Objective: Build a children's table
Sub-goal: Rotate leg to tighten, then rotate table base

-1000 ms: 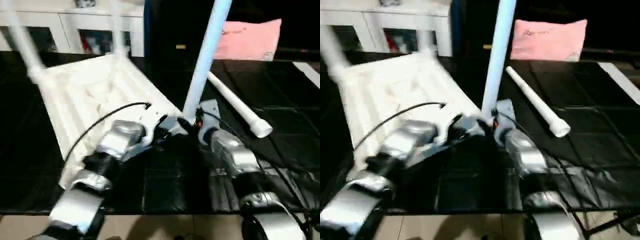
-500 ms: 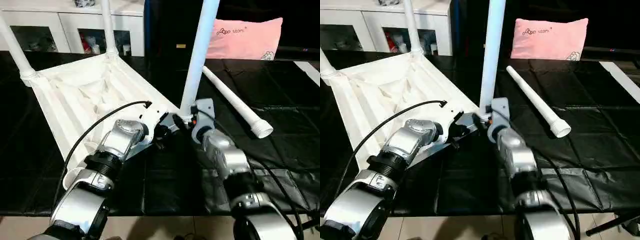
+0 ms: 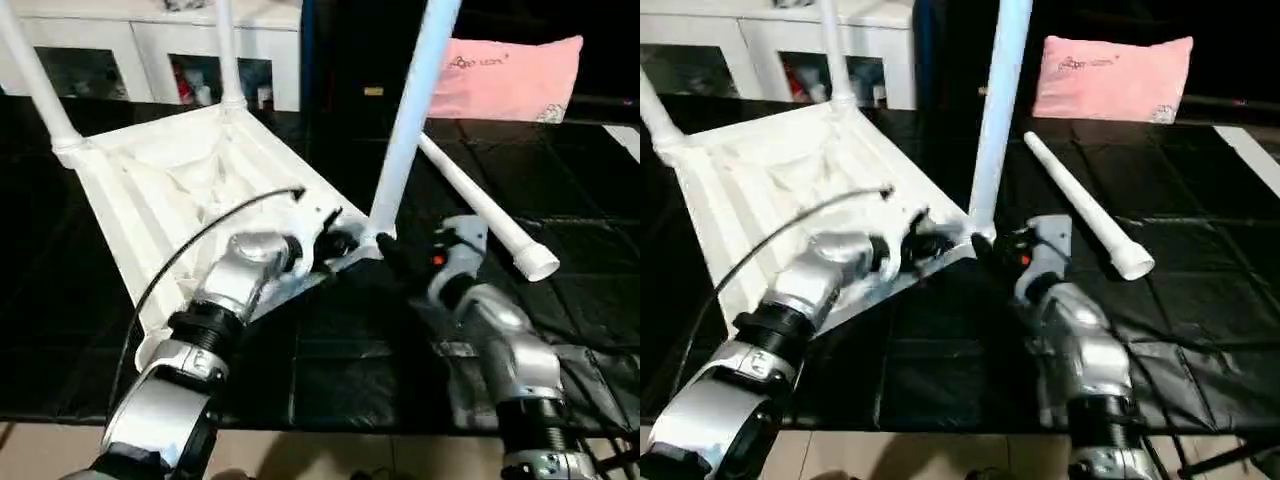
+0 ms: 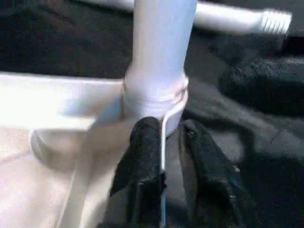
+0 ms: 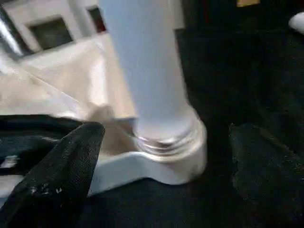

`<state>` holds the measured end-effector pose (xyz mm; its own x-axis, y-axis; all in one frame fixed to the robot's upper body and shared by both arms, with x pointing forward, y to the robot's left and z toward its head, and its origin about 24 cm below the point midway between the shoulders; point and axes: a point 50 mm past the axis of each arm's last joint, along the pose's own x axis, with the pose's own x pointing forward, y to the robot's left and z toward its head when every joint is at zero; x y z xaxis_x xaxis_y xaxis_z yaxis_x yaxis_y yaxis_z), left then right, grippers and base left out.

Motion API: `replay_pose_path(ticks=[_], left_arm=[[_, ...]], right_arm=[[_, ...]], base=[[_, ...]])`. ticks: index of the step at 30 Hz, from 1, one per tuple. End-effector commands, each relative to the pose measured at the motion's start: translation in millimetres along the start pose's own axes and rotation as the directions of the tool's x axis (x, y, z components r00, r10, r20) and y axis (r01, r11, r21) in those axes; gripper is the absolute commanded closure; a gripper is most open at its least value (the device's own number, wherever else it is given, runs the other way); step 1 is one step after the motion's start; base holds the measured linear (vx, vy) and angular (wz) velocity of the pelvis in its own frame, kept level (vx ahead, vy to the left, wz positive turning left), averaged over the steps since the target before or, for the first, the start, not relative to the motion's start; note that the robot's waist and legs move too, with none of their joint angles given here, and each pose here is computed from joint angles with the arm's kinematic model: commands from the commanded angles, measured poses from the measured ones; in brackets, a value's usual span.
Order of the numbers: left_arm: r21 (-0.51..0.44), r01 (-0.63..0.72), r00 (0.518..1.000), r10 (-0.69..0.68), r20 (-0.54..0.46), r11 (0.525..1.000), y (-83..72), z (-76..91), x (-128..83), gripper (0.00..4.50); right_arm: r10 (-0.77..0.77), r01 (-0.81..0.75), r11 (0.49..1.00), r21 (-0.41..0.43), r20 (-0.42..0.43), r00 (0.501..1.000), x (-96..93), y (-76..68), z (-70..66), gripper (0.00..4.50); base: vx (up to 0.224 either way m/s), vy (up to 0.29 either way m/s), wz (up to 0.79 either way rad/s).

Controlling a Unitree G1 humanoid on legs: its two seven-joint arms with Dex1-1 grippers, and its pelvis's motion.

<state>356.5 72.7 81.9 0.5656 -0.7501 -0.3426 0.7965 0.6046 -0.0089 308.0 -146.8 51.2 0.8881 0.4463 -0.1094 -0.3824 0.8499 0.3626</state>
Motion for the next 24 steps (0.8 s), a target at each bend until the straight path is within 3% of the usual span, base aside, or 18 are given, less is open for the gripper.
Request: replay_pose_path(ticks=[1, 7, 9, 11, 12, 16, 19, 21, 24], left_arm=[[-0.008, 0.013, 0.999, -0.012, 0.046, 1.0, 6.6, 4.8, -9, 3.36], [-0.001, -0.043, 0.998, 0.043, 0.043, 0.999, 27.5, 9.9, -36, 3.36], [0.046, -0.116, 0.993, 0.116, 0.004, 0.992, 43.9, 8.4, -55, 3.36], [0.066, -0.134, 0.991, 0.135, -0.01, 0.989, 47.7, 7.5, -61, 3.36], [0.144, -0.172, 0.981, 0.182, -0.062, 0.974, 58.8, 3.6, -80, 3.36], [0.224, -0.232, 0.948, 0.272, -0.165, 0.947, 77.7, 1.2, -123, 3.36], [0.253, -0.257, 0.928, 0.311, -0.203, 0.933, 83.0, 1.6, -136, 3.36], [0.299, -0.279, 0.901, 0.357, -0.248, 0.912, 88.9, -0.4, -149, 3.36], [0.373, -0.28, 0.85, 0.409, -0.332, 0.885, 94.8, -6.2, -167, 3.51]], right_arm=[[0.103, -0.105, 0.989, 0.1, 0.028, 0.994, -7.7, 2.4, 4.9, 0.0], [0.224, -0.226, 0.955, 0.194, 0.032, 0.974, -15.2, 2.9, 7.4, 0.0], [0.277, -0.284, 0.918, 0.277, 0.064, 0.959, -19.3, 5.2, 10.3, 0.0], [0.291, -0.299, 0.907, 0.297, 0.073, 0.954, -20.4, 6.2, 10.9, 0.0], [0.341, -0.349, 0.861, 0.37, 0.089, 0.936, -24.2, 10.3, 11.0, 0.0], [0.407, -0.404, 0.806, 0.433, 0.091, 0.909, -24.4, 21.2, 10.7, 0.0], [0.405, -0.403, 0.785, 0.471, 0.103, 0.909, -21.8, 21.6, 10.8, 0.0], [0.402, -0.388, 0.792, 0.472, 0.076, 0.913, -19.9, 22.1, 8.2, 0.0], [0.36, -0.323, 0.868, 0.378, -0.03, 0.933, -15.4, 21.4, -0.7, 0.0]], base=[[0.0, 0.0, 0.0], [0.0, 0.0, 0.0], [0.0, 0.0, 0.0], [0.0, 0.0, 0.0], [0.0, 0.0, 0.0], [0.0, 0.0, 0.0], [0.0, 0.0, 0.0], [0.0, 0.0, 0.0], [0.0, 0.0, 0.0]])
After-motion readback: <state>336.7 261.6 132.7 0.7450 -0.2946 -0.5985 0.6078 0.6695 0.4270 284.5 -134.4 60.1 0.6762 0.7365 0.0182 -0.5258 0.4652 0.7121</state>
